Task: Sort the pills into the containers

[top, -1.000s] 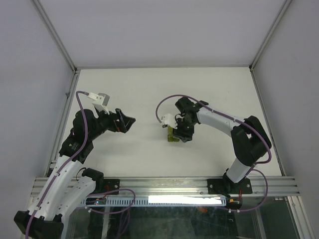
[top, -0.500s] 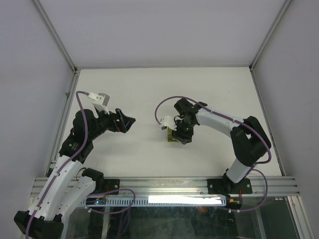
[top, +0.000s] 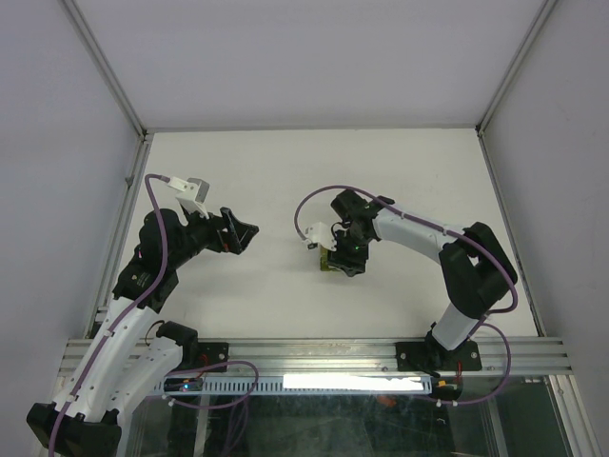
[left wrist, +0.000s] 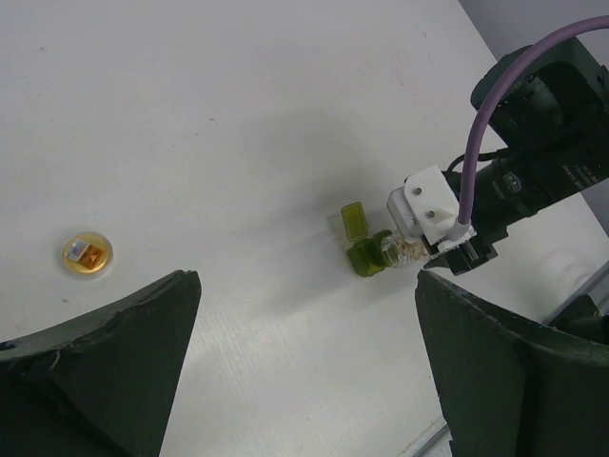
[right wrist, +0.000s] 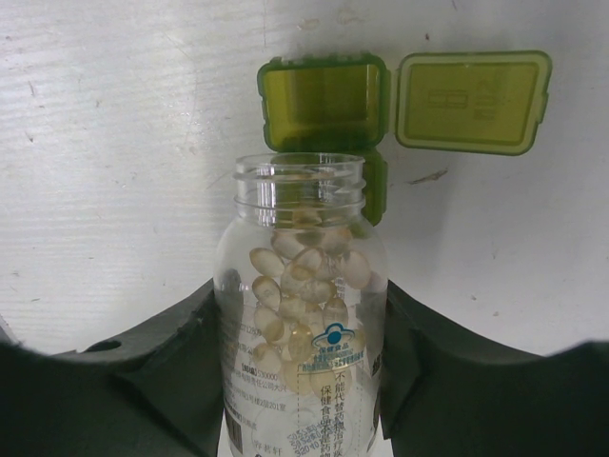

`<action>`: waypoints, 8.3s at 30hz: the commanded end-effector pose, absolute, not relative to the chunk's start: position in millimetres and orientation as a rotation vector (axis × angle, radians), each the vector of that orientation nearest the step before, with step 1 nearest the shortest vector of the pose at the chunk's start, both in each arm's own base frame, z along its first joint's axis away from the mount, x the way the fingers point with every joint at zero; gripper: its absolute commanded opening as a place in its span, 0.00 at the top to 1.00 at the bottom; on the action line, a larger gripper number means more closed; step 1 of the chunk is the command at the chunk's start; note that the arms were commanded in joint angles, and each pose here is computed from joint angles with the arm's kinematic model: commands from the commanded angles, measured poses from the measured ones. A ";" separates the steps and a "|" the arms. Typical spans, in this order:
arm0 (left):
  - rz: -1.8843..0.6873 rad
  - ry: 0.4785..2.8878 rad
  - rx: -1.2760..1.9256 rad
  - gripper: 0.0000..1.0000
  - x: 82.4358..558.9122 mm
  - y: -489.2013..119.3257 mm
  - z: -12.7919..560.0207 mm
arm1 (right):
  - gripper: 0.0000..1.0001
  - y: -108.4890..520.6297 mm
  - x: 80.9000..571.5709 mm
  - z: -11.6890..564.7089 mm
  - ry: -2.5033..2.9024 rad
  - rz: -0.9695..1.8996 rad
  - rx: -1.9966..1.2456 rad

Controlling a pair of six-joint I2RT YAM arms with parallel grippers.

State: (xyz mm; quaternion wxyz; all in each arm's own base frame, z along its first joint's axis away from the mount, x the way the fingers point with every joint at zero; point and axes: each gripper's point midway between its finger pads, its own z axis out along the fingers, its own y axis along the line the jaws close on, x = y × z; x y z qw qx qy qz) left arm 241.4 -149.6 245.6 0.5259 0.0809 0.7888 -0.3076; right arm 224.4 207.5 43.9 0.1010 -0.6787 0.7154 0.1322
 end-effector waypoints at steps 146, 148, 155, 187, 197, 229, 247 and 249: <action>-0.736 1.847 0.194 0.01 245.6 -146.5 256.4 | 1.00 220.2 226.6 70.9 2.044 0.317 -1.969; -0.740 1.846 0.198 0.01 245.6 -147.3 257.7 | 1.00 213.0 243.3 63.1 2.004 0.196 -1.926; -0.737 1.846 0.195 0.01 245.8 -146.7 257.3 | 1.00 222.0 228.5 74.9 2.038 0.305 -1.955; -0.740 1.846 0.193 0.01 245.7 -146.4 257.3 | 1.00 218.6 226.9 63.9 2.017 0.227 -1.965; -0.740 1.846 0.196 0.01 245.5 -146.6 257.6 | 1.00 227.5 229.9 72.8 1.981 0.234 -1.948; -0.743 1.847 0.196 0.01 245.9 -146.7 257.3 | 1.00 211.7 234.1 64.4 2.070 0.178 -1.961; -0.744 1.848 0.196 0.01 245.9 -146.8 257.0 | 1.00 218.0 237.5 68.0 2.014 0.175 -1.927; -0.743 1.847 0.200 0.01 246.1 -146.8 257.4 | 1.00 212.2 236.8 63.0 2.051 0.166 -1.950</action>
